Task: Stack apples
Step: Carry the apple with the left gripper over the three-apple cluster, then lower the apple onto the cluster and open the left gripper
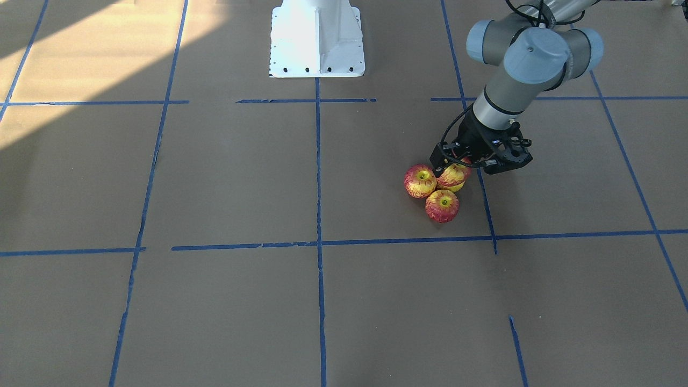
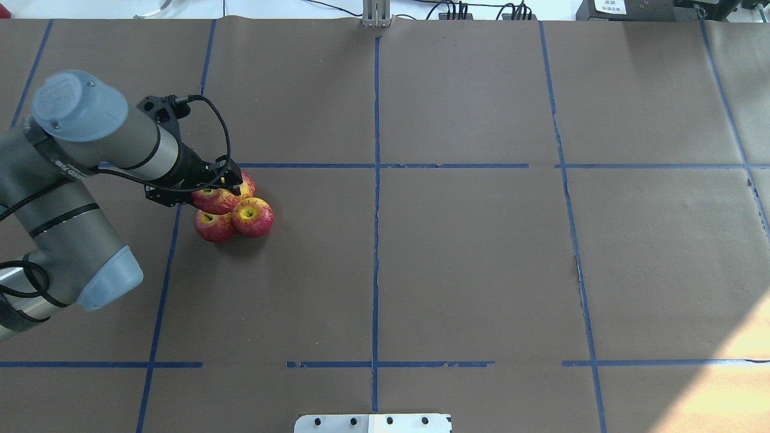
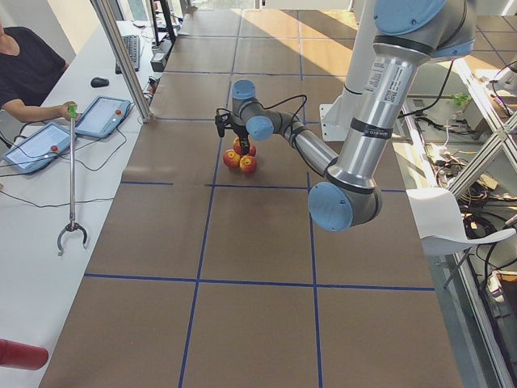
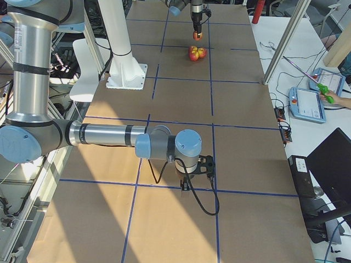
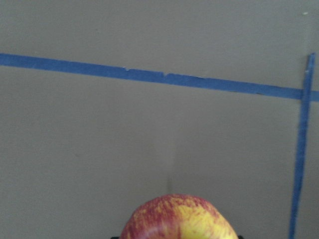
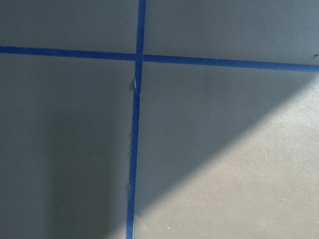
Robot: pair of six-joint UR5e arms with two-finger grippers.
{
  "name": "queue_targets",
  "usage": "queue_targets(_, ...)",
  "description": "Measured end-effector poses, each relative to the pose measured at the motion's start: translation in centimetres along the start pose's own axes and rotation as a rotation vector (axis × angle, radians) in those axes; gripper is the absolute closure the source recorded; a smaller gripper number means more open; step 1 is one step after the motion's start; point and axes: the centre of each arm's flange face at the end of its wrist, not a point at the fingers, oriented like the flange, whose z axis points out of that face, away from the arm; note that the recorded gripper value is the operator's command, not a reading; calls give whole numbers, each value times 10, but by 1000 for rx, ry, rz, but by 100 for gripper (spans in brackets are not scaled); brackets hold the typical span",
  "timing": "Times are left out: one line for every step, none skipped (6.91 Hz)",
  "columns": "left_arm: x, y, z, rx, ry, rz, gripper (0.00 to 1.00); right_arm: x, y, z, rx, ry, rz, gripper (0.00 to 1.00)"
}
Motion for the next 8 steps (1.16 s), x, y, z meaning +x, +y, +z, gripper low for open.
queue_targets(8, 4, 8, 8, -15, 7, 100, 0, 0, 0, 0, 0, 0, 0)
queue_targets(9, 5, 12, 15, -22, 11, 100, 0, 0, 0, 0, 0, 0, 0)
queue_targets(9, 4, 15, 24, -29, 14, 100, 0, 0, 0, 0, 0, 0, 0)
queue_targets(8, 4, 16, 32, -35, 16, 100, 0, 0, 0, 0, 0, 0, 0)
queue_targets(7, 3, 17, 36, -38, 16, 93, 0, 0, 0, 0, 0, 0, 0)
queue_targets(8, 3, 17, 37, -38, 17, 30, 0, 0, 0, 0, 0, 0, 0)
queue_targets(8, 3, 17, 37, -38, 17, 0, 0, 0, 0, 0, 0, 0, 0)
queue_targets(9, 3, 17, 37, -37, 17, 0, 0, 0, 0, 0, 0, 0, 0)
